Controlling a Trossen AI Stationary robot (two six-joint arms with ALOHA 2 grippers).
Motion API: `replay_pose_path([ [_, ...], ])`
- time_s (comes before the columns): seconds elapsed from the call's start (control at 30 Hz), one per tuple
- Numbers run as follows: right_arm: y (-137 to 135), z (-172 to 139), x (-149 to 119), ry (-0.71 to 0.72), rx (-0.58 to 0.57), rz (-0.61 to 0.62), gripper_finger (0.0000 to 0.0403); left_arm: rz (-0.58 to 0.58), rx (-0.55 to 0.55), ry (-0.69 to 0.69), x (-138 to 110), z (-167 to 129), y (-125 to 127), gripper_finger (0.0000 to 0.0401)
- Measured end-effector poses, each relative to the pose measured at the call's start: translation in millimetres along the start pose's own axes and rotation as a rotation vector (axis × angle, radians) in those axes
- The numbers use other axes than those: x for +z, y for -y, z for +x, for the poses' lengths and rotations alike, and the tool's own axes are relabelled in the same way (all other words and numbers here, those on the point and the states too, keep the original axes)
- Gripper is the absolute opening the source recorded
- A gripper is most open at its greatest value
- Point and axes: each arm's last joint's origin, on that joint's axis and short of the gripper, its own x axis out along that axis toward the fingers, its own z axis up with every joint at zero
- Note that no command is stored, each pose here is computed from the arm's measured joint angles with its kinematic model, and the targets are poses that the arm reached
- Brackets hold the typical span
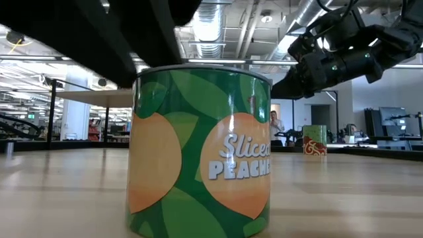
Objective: Pick and place cans onto a shelf
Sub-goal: Put the canned sliced peaches on the shelf
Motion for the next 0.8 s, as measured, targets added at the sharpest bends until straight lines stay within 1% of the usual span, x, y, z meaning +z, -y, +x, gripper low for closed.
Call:
replay_pose_path([
  [0.13,2.4,0.0,1.1,0.012,-0.01,-0.009,0.0013,-0.05,-0.07,-0.01,-5.6,3.8,-8.5,0.0085],
  [0.27,7.0,0.0,0.8,0.01,-0.03,-0.019,0.0015,-0.067,-0.087,-0.025,-11.2,7.0,-14.0,0.0055],
  [0.37,9.6,0.0,0.7,0.01,-0.04,-0.018,0.0015,-0.061,-0.073,-0.044,-13.0,6.0,-16.7,0.0016],
  [0.4,10.1,0.0,0.6,0.009,-0.042,-0.019,0.0014,-0.055,-0.059,-0.057,-13.6,3.7,-17.4,0.0009],
  [0.47,10.1,0.0,0.7,0.01,-0.042,-0.022,0.0014,-0.054,-0.021,-0.092,-15.7,-2.7,-19.6,0.0007],
  [0.53,10.1,0.0,1.0,0.013,-0.043,-0.027,0.0014,-0.083,0.021,-0.116,-15.9,-16.3,-26.2,0.0003],
  [0.57,10.1,0.0,1.5,0.018,-0.043,-0.027,0.0014,-0.115,0.05,-0.116,-14.6,-27.0,-32.0,0.0003],
  [0.63,10.2,0.0,2.1,0.024,-0.044,-0.03,0.0015,-0.213,0.12,-0.124,-14.4,-52.1,-47.8,0.0002],
  [0.73,10.3,-0.2,4.1,0.044,-0.045,-0.045,0.0016,-0.424,0.226,-0.176,-26.4,-90.4,-77.7,0.0002],
  [0.8,10.4,-0.2,5.4,0.057,-0.046,-0.048,0.0014,-0.571,0.316,-0.177,-36.2,-117.8,-100.2,0.0001],
])
